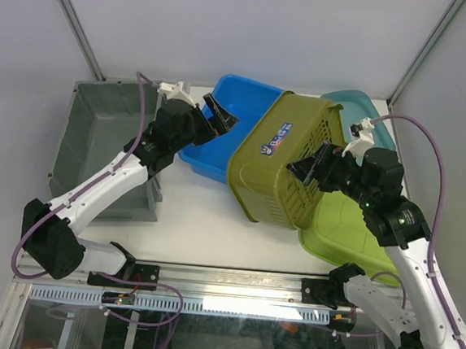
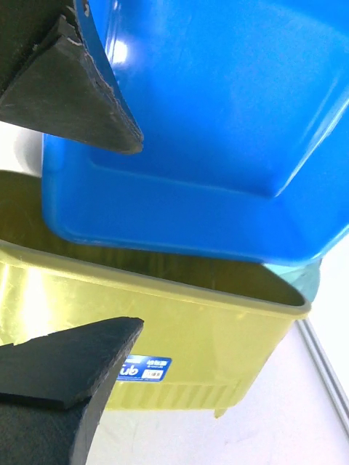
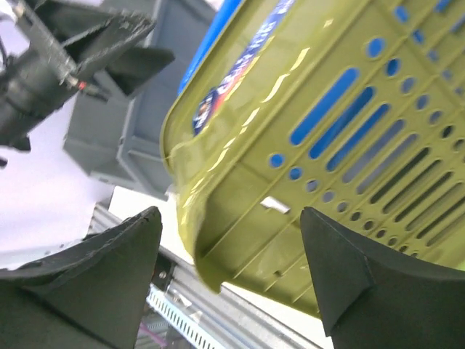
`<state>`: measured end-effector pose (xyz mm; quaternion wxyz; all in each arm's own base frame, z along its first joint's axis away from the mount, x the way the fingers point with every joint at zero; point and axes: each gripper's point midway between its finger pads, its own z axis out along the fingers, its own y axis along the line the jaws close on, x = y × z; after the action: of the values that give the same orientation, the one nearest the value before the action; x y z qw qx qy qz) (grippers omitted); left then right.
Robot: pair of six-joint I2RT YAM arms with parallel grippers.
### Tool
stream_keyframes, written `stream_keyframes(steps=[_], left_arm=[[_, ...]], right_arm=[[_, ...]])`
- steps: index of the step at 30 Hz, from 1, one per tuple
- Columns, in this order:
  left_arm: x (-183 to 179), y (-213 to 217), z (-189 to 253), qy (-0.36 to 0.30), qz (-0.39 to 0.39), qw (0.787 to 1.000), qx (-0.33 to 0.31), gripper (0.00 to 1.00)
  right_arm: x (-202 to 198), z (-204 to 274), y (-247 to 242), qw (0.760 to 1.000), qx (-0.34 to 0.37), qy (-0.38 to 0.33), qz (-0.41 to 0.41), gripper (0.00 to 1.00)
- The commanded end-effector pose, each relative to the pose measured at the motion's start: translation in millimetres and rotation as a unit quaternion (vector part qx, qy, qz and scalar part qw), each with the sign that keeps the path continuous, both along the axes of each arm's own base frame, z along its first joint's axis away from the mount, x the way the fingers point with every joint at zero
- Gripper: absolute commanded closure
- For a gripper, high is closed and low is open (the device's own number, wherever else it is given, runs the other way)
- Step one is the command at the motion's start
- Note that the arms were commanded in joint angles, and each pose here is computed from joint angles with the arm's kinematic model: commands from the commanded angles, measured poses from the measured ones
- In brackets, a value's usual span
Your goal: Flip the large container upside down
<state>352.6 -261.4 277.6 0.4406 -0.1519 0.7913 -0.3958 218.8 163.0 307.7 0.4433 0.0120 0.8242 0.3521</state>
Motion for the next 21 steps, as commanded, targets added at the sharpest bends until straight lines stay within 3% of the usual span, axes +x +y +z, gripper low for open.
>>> stream_keyframes(steps=[1, 9, 15, 21], left_arm=[[18, 26, 17, -0.034, 0.022, 0.992, 0.120, 0.01], [37, 35, 9, -0.021, 0.018, 0.985, 0.170, 0.01], [65, 59, 7, -0.023, 0.028, 0.975, 0.217, 0.01], [85, 52, -21, 0.005, -0.037, 0.960, 0.278, 0.01]], right_arm=[[-27, 29, 17, 0.996, 0.033, -0.037, 0.068, 0.24], [-40, -2, 35, 0.994, 0.026, -0.011, 0.110, 0.48], [-35, -4, 50, 0.993, -0.007, -0.017, 0.115, 0.53], [-26, -5, 48, 0.996, -0.034, -0.025, 0.085, 0.79]])
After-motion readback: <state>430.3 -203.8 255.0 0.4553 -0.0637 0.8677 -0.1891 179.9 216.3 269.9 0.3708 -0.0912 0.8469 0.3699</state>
